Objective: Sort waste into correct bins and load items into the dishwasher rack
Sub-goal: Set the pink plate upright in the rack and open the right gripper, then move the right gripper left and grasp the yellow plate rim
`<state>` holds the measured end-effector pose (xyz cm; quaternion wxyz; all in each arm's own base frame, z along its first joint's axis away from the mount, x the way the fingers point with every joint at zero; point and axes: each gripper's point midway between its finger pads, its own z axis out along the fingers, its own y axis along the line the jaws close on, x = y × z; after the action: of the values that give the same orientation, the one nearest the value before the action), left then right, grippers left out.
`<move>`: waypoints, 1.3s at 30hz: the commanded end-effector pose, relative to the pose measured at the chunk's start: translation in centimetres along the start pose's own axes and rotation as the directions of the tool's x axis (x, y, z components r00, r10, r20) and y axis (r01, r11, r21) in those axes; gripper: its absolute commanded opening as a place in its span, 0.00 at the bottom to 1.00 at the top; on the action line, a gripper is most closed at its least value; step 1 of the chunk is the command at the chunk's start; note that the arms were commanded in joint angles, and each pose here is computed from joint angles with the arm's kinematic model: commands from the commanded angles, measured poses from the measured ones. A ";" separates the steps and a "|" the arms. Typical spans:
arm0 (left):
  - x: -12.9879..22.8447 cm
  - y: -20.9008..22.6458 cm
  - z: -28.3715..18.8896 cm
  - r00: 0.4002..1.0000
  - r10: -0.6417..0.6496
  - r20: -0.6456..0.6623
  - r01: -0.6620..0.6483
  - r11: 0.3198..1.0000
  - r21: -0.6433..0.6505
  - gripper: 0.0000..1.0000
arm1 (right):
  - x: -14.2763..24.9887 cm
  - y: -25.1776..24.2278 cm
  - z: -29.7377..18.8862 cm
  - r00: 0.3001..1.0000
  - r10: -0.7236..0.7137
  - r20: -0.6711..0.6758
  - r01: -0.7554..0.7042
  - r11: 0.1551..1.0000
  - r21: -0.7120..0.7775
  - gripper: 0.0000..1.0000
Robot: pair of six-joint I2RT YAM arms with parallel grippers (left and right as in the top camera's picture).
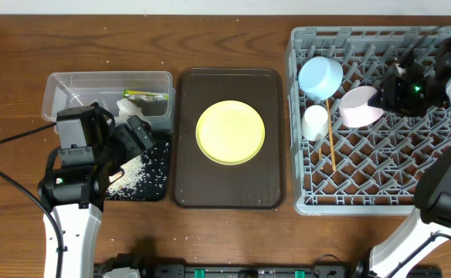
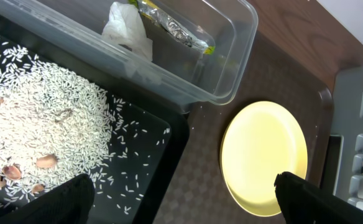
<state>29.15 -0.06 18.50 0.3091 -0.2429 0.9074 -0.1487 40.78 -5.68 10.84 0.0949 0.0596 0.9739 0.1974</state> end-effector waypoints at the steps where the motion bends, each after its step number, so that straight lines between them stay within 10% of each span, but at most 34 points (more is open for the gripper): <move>1: -0.8 -0.3 -0.5 1.000 0.014 0.021 -0.014 1.000 0.005 0.96 | 0.3 3.0 2.3 0.994 -0.097 -0.048 0.096 0.995 -0.032 0.47; 39: -0.8 -0.3 -0.5 1.000 0.014 0.021 -0.014 1.000 0.005 0.96 | 1.7 15.6 0.1 0.892 -0.428 -0.148 0.433 0.902 -0.001 0.51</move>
<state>29.16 -0.06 18.50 0.3092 -0.2429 0.9073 -0.1487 40.21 6.72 16.59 0.0618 -0.1354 0.9753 0.1633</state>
